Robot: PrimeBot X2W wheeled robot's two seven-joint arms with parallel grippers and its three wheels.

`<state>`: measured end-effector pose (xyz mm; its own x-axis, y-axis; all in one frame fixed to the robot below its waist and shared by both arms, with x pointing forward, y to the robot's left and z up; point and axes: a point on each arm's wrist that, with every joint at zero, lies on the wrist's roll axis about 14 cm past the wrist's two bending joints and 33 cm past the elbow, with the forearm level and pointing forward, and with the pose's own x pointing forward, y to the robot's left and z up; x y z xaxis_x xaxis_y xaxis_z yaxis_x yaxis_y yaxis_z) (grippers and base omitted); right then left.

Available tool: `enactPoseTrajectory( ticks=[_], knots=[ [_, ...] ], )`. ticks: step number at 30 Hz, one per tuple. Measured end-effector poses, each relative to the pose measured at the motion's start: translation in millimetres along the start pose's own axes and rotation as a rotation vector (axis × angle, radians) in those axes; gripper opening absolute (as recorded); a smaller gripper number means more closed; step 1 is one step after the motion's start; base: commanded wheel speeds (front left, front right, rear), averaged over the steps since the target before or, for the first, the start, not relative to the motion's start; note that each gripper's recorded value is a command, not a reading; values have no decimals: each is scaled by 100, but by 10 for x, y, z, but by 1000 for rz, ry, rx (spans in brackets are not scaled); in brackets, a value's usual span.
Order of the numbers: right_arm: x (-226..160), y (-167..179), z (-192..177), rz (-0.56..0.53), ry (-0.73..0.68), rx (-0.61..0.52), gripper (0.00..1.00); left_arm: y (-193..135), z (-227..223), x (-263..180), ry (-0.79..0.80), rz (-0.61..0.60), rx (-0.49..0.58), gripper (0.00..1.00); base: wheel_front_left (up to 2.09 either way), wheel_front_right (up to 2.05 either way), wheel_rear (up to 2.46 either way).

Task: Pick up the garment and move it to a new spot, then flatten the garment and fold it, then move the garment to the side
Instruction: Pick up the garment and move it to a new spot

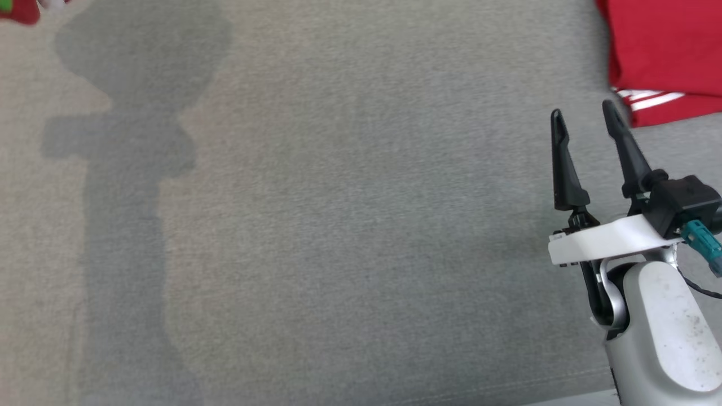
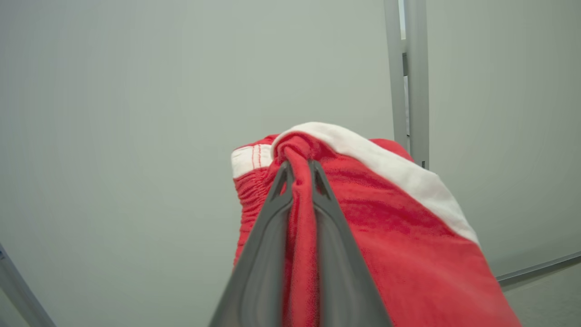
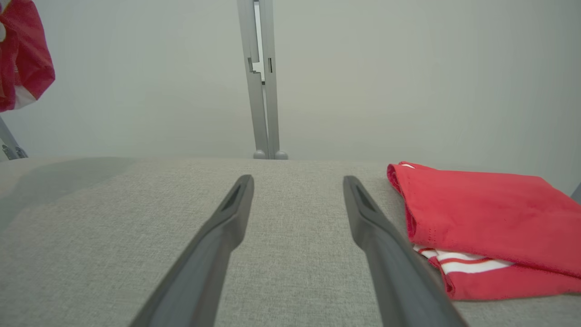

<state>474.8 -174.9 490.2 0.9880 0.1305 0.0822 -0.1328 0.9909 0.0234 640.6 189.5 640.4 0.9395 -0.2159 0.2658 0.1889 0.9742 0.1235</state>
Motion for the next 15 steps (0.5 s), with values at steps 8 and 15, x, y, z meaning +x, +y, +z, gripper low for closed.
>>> enactPoseTrajectory(
  ticks=[8,15],
  knots=[
    [-292,-287,118,-113,-6,12,100,-1239,762,331,-177,-271,-48,0,0,0,0],
    [-531,-530,295,-200,-36,4,100,-2195,892,308,-203,-467,-128,0,0,0,0]
  ],
)
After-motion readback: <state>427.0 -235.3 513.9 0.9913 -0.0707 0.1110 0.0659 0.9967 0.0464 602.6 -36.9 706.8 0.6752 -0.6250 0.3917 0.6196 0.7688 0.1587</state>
